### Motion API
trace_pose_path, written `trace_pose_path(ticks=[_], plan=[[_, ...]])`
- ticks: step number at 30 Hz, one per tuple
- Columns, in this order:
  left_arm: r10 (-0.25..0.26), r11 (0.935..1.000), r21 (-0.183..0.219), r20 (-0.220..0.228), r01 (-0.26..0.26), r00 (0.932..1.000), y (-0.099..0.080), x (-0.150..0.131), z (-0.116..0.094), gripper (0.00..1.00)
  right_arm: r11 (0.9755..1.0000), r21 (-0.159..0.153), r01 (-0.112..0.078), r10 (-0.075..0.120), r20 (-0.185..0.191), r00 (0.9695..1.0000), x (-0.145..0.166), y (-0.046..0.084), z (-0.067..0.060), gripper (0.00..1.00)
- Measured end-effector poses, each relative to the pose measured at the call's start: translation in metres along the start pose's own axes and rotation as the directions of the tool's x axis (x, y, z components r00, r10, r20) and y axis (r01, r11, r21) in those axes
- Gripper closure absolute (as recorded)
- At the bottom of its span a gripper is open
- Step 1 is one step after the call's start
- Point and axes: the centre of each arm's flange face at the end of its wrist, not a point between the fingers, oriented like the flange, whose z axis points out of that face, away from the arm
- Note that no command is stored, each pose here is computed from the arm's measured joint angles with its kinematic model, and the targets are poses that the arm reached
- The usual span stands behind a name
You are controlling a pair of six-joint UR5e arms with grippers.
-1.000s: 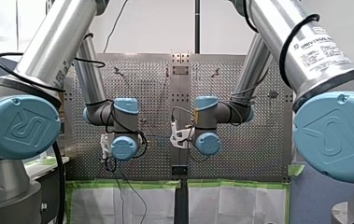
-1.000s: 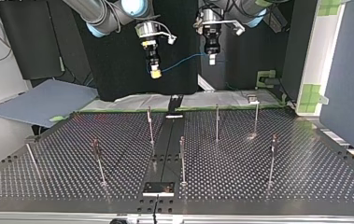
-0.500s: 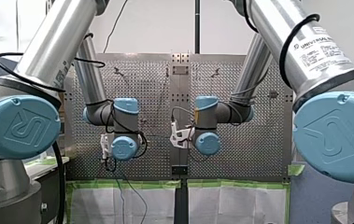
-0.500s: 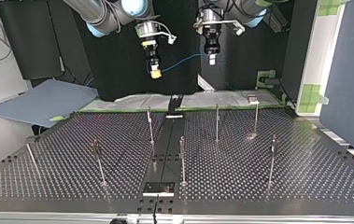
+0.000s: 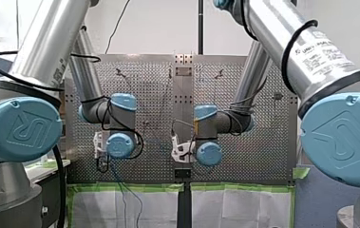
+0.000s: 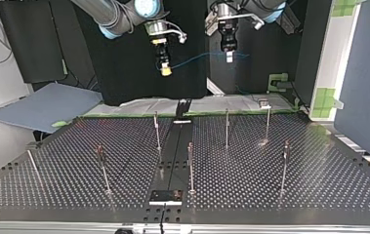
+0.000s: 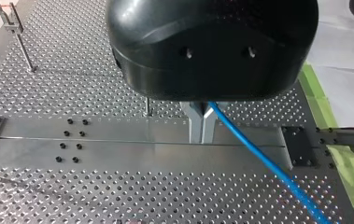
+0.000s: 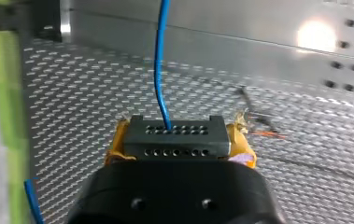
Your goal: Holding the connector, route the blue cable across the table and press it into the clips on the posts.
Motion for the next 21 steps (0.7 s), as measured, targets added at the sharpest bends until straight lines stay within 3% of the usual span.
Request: trace_pose_path(ticks=[5, 9, 16, 21], plan=[[0.012, 0.9999, -0.001, -0.015, -0.012, 0.9998, 0.002, -0.001, -0.002, 1.00, 0.9996, 0.009, 0.025, -0.026, 0.080, 0.9965, -0.023, 0.000, -0.007, 1.00], [0.014, 0.9999, -0.001, -0.018, -0.014, 0.9997, 0.002, -0.001, -0.002, 1.00, 0.9993, 0.013, 0.035, -0.037, 0.111, 0.9931, -0.028, 0.000, -0.010, 1.00], [0.018, 0.9998, 0.007, -0.021, -0.018, 0.9996, 0.002, 0.002, -0.005, 1.00, 0.9991, 0.017, 0.039, -0.041, 0.117, 0.9923, -0.027, -0.001, -0.011, 1.00], [0.014, 0.9997, 0.018, -0.017, -0.014, 0.9998, 0.003, -0.003, -0.006, 1.00, 0.9992, 0.032, 0.024, -0.027, 0.086, 0.9959, -0.004, -0.011, -0.005, 1.00]])
